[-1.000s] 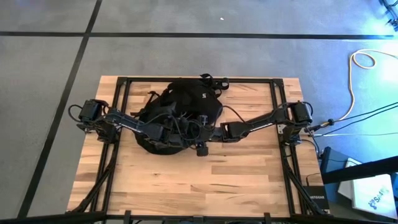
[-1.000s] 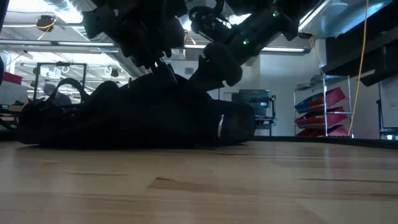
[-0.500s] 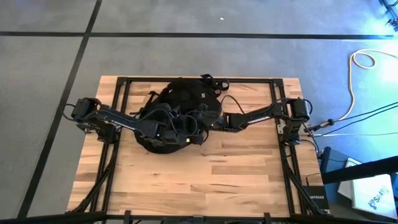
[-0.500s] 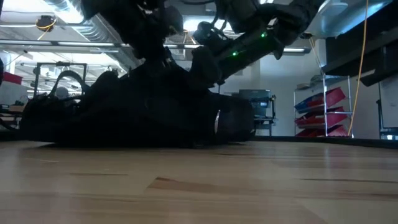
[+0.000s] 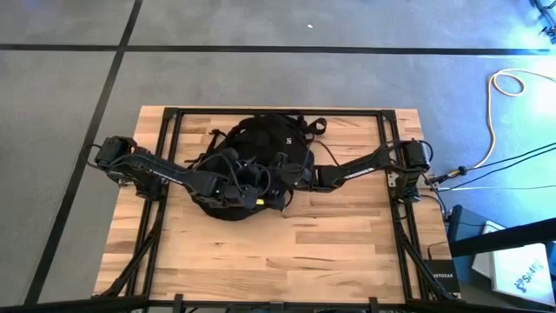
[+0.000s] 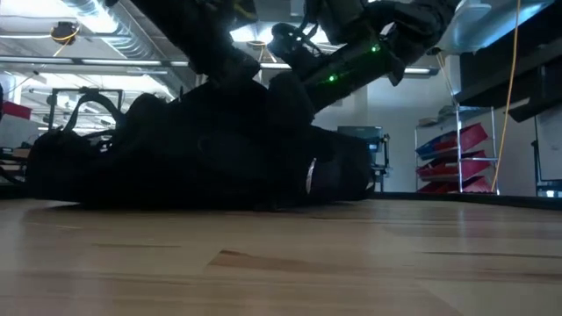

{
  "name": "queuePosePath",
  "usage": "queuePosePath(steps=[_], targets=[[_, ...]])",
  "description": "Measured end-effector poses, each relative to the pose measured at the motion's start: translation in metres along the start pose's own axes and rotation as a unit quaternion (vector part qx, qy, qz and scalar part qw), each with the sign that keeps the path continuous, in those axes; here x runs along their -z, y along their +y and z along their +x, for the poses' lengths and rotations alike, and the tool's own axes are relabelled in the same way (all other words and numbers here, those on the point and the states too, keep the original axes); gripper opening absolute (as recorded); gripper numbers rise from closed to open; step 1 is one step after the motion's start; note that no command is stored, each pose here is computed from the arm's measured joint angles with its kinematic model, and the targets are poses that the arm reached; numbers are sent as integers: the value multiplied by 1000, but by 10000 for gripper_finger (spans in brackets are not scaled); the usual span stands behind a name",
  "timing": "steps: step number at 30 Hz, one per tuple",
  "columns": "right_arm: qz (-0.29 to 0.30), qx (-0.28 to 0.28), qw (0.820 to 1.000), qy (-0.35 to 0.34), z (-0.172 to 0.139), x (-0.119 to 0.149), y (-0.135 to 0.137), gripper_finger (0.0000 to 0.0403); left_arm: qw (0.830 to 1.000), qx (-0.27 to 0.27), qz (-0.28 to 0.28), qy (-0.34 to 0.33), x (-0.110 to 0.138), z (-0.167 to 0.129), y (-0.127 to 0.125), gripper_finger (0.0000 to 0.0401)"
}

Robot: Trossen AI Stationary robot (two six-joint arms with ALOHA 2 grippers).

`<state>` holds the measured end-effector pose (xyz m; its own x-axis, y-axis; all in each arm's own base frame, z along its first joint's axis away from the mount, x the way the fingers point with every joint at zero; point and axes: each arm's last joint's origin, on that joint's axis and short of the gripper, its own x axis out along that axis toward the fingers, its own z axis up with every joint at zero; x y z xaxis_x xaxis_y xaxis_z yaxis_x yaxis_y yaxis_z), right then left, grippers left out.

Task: Unpack backpack
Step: Remove the pink charger cable from the black backpack

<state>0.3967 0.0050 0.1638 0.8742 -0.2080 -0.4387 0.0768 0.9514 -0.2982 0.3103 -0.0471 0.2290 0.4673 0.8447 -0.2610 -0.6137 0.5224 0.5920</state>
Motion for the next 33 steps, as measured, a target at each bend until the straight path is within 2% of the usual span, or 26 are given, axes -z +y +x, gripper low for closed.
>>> queuePosePath(steps=[3, 7, 14, 19, 27, 31, 33], targets=[[-12, 0, 1000, 4, 6, -1, -1, 165, 1000, 7, -5, -8, -1, -5, -2, 0], [-15, -2, 1000, 17, 13, -5, -2, 201, 1000, 9, -9, -12, -2, -7, -3, 0], [6, -57, 997, 55, 20, -1, -2, 257, 1000, 21, -10, -11, -2, -7, -4, 0], [57, -85, 992, 67, 25, 1, -11, 259, 1000, 29, -9, -8, -1, -7, -4, 0], [55, -91, 991, 81, 25, 4, -11, 255, 1000, 30, -5, -8, -1, -7, -4, 0], [38, -48, 994, 87, 26, 5, -13, 255, 1000, 28, -5, -9, -1, -7, -4, 0], [40, -43, 995, 77, 26, 3, -14, 255, 1000, 25, -7, -9, -2, -7, -4, 0]])
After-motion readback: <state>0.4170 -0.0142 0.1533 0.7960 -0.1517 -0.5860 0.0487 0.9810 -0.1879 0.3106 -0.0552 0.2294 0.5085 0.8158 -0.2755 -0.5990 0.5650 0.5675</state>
